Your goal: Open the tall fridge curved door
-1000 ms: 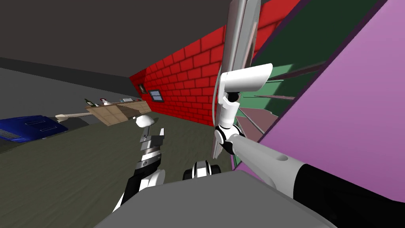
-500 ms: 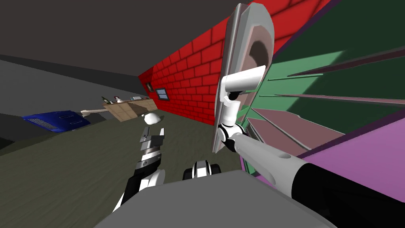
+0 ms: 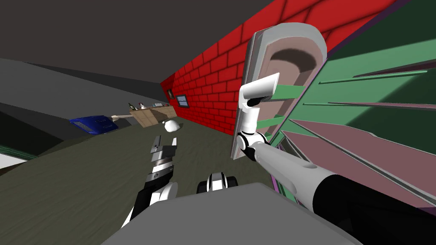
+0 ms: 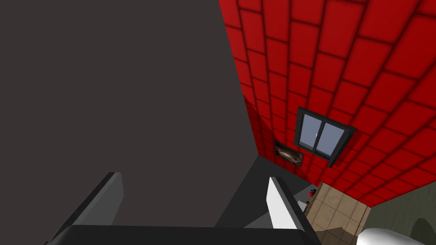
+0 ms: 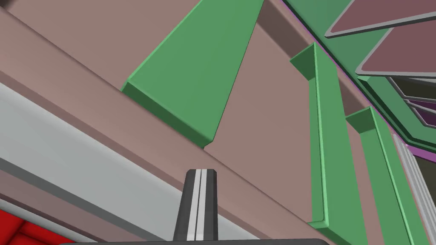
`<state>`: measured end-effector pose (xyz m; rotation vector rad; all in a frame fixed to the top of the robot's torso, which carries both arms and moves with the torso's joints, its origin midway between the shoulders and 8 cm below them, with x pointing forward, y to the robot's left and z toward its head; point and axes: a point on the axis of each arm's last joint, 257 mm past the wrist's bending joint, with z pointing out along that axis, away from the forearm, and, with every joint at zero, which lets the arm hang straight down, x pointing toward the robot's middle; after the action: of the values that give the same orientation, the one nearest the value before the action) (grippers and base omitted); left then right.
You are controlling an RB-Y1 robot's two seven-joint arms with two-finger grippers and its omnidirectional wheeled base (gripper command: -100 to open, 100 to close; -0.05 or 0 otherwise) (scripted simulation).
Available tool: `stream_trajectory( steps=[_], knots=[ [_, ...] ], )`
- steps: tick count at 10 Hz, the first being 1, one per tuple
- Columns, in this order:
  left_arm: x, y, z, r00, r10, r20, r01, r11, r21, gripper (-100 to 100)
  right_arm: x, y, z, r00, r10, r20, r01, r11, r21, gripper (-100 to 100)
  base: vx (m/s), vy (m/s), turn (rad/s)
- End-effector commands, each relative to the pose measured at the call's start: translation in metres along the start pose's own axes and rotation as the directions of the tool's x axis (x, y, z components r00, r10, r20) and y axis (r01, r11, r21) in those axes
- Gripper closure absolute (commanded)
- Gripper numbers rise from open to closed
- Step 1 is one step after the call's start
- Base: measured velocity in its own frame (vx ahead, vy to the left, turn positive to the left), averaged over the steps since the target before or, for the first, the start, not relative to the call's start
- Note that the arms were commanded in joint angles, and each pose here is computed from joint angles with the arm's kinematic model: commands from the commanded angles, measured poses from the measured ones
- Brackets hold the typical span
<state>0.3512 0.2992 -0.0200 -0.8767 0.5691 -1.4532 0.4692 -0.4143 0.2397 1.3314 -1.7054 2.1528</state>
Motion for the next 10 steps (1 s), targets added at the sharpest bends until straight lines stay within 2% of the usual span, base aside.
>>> stream_trajectory(
  steps=[1, 3, 6, 7, 9, 10],
  knots=[
    [0.0, 0.0, 0.0, 1.0, 0.0, 0.0, 0.0, 1.0, 0.0, 0, -0.001, 0.003, 0.006, 1.0, 0.026, -0.001, -0.026, 1.0, -0.006, -100, 0.048, 0.053, -0.029],
    [0.0, 0.0, 0.0, 1.0, 0.0, 0.0, 0.0, 1.0, 0.0, 0, -0.005, 0.009, 0.015, 0.998, 0.065, 0.001, -0.065, 0.998, -0.015, -100, 0.076, 0.058, -0.05],
    [0.0, 0.0, 0.0, 1.0, 0.0, 0.0, 0.0, 1.0, 0.0, 0, -0.013, 0.023, 0.035, 0.991, 0.134, 0.005, -0.134, 0.99, -0.04, -100, 0.086, 0.081, -0.048],
    [0.0, 0.0, 0.0, 1.0, 0.0, 0.0, 0.0, 1.0, 0.0, 0, -0.013, 0.023, 0.035, 0.99, 0.144, 0.005, -0.144, 0.989, -0.04, -100, 0.059, 0.068, -0.019],
    [0.0, 0.0, 0.0, 1.0, 0.0, 0.0, 0.0, 1.0, 0.0, 0, -0.021, 0.037, 0.051, 0.98, 0.197, 0.007, -0.196, 0.979, -0.061, -100, 0.074, 0.068, -0.042],
    [0.0, 0.0, 0.0, 1.0, 0.0, 0.0, 0.0, 1.0, 0.0, 0, -0.021, 0.037, 0.051, 0.978, 0.21, 0.007, -0.209, 0.976, -0.061, -100, 0.067, 0.057, -0.027]
  ],
)
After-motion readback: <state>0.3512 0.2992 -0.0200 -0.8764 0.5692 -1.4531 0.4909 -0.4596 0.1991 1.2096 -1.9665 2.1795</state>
